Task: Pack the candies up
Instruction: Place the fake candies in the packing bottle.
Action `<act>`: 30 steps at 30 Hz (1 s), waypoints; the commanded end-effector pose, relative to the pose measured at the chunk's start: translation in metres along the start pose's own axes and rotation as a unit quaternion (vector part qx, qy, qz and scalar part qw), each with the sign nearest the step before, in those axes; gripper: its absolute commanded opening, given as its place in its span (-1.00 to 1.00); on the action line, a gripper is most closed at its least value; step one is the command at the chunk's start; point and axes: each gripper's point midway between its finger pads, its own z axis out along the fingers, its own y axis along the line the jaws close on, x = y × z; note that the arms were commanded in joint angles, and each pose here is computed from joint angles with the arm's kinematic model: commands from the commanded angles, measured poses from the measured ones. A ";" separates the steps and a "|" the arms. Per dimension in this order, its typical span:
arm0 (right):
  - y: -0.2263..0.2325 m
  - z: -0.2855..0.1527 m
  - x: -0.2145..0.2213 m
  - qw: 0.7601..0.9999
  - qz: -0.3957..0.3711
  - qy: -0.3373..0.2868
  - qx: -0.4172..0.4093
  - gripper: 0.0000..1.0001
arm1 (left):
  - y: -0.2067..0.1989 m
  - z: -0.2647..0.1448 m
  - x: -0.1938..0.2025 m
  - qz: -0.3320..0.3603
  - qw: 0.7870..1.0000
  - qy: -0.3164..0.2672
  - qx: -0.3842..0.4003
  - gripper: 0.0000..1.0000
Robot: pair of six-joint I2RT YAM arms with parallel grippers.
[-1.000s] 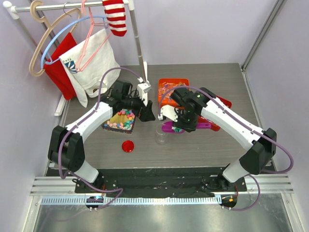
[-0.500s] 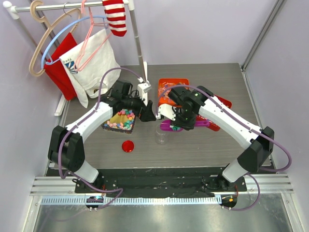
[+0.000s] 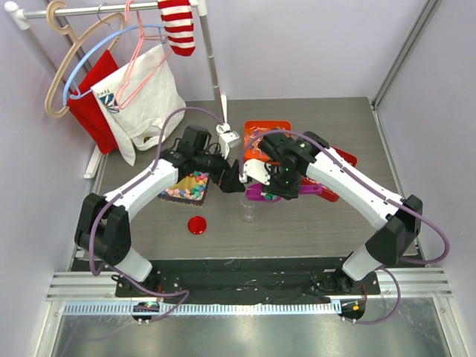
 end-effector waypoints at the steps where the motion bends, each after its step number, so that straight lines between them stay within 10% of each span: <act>1: -0.002 -0.017 -0.007 1.000 0.001 -0.023 0.016 -0.98 | -0.004 0.007 0.000 0.014 1.000 -0.001 0.004 1.00; 30: 0.003 -0.038 -0.018 0.997 -0.009 -0.073 0.021 -0.98 | 0.000 0.031 0.019 0.013 0.999 0.035 -0.003 1.00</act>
